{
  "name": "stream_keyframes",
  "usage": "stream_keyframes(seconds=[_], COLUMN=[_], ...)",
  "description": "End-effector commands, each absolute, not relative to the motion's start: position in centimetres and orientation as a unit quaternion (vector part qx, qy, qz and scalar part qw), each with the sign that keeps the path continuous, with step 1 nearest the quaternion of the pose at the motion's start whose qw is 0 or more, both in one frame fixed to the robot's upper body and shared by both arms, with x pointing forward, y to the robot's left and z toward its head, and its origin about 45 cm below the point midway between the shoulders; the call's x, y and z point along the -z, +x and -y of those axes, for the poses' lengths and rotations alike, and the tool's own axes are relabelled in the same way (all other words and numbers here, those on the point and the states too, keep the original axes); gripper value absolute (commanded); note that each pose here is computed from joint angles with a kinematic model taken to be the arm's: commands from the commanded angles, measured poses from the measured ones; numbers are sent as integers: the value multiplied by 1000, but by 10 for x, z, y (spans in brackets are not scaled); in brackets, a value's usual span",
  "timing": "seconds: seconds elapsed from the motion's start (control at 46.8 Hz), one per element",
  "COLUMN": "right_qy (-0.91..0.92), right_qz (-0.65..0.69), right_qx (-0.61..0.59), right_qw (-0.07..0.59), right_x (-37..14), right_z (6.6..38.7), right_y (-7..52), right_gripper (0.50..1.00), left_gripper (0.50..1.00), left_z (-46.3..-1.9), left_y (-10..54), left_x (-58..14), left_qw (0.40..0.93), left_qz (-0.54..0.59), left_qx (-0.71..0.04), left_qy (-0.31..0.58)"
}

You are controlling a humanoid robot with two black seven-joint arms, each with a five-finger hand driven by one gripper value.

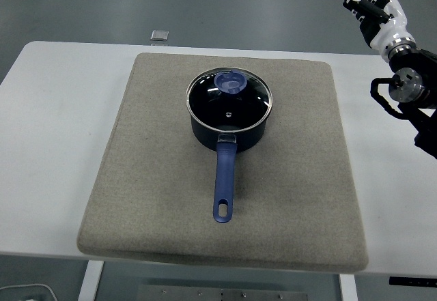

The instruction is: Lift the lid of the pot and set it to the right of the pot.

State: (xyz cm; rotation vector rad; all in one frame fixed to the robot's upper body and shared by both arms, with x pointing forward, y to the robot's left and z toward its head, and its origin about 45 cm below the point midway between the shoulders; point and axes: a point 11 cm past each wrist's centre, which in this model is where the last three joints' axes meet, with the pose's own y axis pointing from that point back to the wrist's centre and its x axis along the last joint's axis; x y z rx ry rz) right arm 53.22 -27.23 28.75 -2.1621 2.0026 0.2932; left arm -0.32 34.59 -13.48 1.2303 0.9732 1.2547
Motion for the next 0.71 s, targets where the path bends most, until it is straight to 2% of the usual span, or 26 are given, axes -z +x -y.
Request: stream_keyframes(seconds=[0.0,0.684], right_qy=[-727,-725], right_qz=[-673,-676], right_qx=[-98,-97], right_qw=[89,90], right_x=[-288,-288], right_z=[272,276], right_y=[532,532], right_gripper=[903,903], left_gripper=[1000,1000], left_z=[-346,-345], left_y=[-3,-2], left_x=[135,135], left_qw=[537,537], left_qz=[-409,-409], left_qx=[-527,-527], left_qy=[517,516])
